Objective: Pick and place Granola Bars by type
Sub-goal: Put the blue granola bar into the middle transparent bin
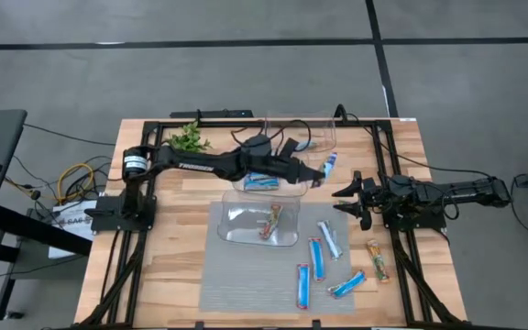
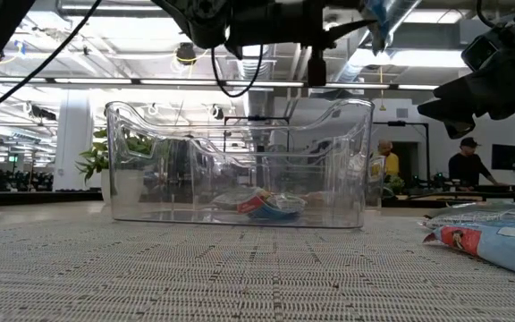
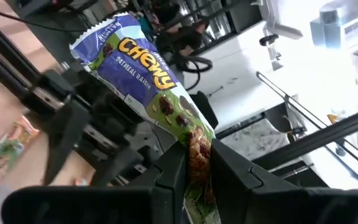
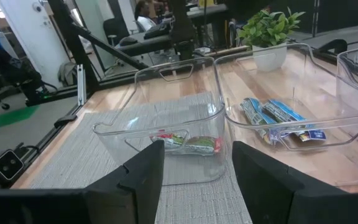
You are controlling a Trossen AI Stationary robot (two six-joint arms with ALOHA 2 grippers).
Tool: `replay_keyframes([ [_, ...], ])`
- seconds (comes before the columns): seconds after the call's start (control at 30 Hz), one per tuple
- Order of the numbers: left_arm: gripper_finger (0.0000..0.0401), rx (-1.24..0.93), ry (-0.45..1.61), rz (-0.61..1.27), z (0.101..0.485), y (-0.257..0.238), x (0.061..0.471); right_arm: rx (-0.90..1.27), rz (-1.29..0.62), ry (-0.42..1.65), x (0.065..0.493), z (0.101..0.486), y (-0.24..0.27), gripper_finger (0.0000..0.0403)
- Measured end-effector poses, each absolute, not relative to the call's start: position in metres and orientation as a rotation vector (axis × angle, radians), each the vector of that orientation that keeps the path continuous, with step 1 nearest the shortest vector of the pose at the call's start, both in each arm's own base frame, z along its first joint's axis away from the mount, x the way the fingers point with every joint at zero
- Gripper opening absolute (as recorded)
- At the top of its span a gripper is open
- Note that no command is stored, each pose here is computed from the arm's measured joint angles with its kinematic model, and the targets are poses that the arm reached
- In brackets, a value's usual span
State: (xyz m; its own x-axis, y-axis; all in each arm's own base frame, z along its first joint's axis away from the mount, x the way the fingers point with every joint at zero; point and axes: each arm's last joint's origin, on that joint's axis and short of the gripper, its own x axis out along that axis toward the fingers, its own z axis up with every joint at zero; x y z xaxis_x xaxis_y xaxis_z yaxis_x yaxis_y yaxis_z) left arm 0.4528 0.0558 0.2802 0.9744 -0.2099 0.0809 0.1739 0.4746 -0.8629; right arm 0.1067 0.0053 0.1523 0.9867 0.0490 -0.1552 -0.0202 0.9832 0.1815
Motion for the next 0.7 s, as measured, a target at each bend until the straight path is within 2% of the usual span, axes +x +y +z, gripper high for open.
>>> replay_keyframes([
  [0.33, 0.0059, -1.042, 0.234, -0.136, 0.263, 0.077, 0.446, 0.18, 0.035, 0.16, 0.107, 0.152, 0.005, 0.0184],
  [0.7, 0.0059, -0.629, 0.562, 0.276, 0.273, 0.09, 0.396, 0.181, 0.035, 0.16, 0.107, 0.152, 0.005, 0.0184],
])
